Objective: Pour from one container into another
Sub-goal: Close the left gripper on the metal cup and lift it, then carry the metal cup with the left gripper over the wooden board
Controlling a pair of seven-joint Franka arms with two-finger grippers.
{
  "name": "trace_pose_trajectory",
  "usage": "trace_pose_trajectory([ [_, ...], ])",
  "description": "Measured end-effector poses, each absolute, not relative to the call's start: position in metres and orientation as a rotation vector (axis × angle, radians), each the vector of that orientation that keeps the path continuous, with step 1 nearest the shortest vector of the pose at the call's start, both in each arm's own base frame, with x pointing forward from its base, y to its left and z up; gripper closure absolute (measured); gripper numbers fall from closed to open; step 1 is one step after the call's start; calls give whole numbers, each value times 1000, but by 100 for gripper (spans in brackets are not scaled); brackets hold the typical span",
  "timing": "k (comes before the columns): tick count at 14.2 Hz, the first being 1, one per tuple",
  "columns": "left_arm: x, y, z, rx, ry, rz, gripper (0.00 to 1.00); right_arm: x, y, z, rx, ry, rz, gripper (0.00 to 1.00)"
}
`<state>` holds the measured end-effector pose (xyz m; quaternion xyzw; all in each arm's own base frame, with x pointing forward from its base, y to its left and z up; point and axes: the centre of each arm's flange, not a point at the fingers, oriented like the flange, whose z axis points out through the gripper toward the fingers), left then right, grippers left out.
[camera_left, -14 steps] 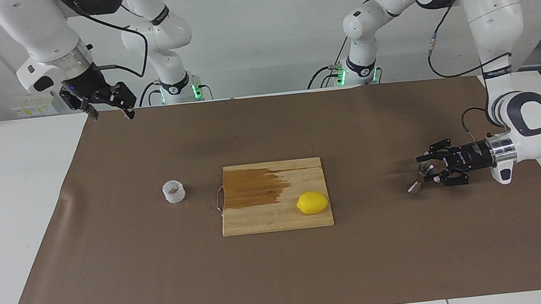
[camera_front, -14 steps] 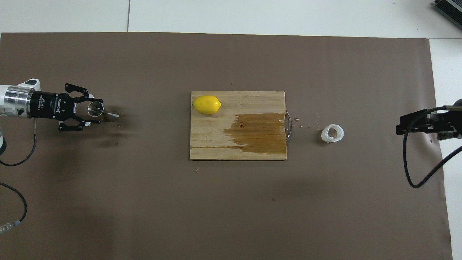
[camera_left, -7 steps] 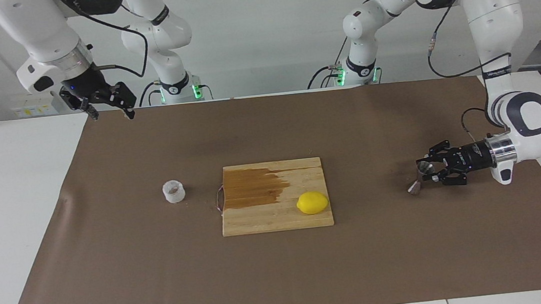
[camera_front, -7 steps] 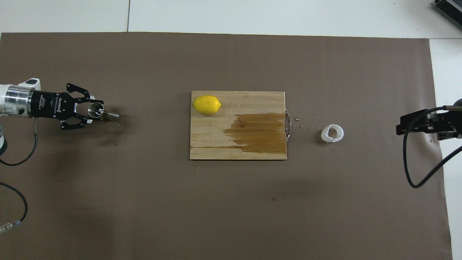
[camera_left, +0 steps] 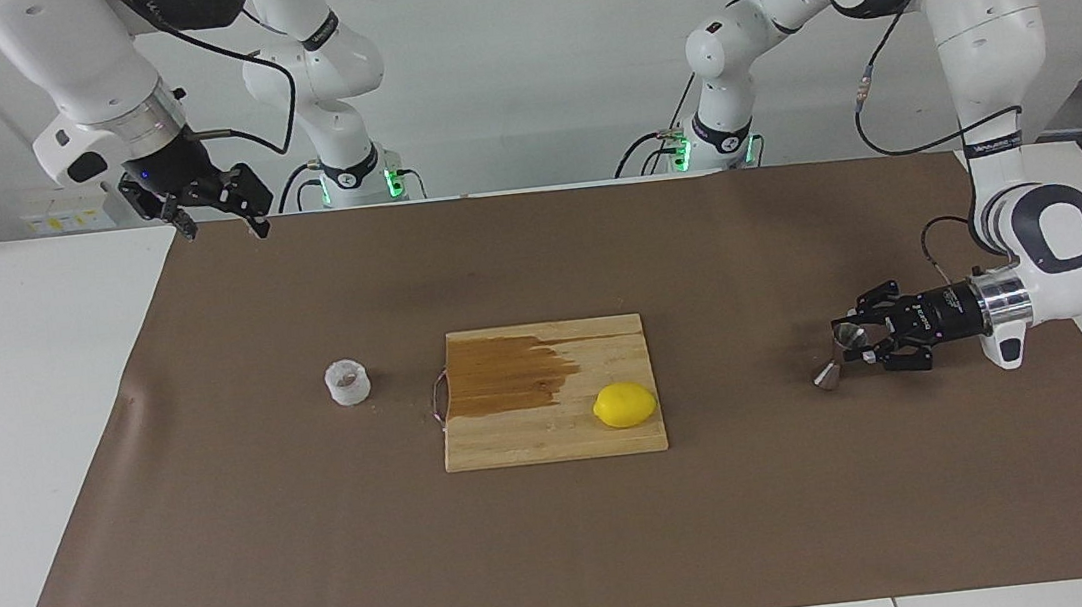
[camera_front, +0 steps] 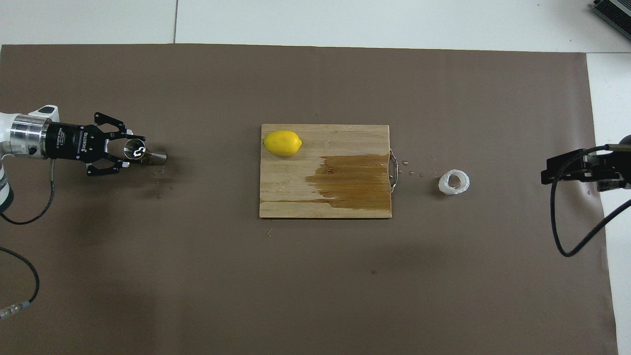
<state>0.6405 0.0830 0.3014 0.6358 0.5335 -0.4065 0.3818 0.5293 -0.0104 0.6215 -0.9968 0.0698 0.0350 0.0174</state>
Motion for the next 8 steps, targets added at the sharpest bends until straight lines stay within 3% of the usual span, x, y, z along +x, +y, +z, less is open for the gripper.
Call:
trace_pose_trajectory([
  [8,658,-7,346,1556,1353,-1158,48,529,-10,622,-3097,217,109,0],
])
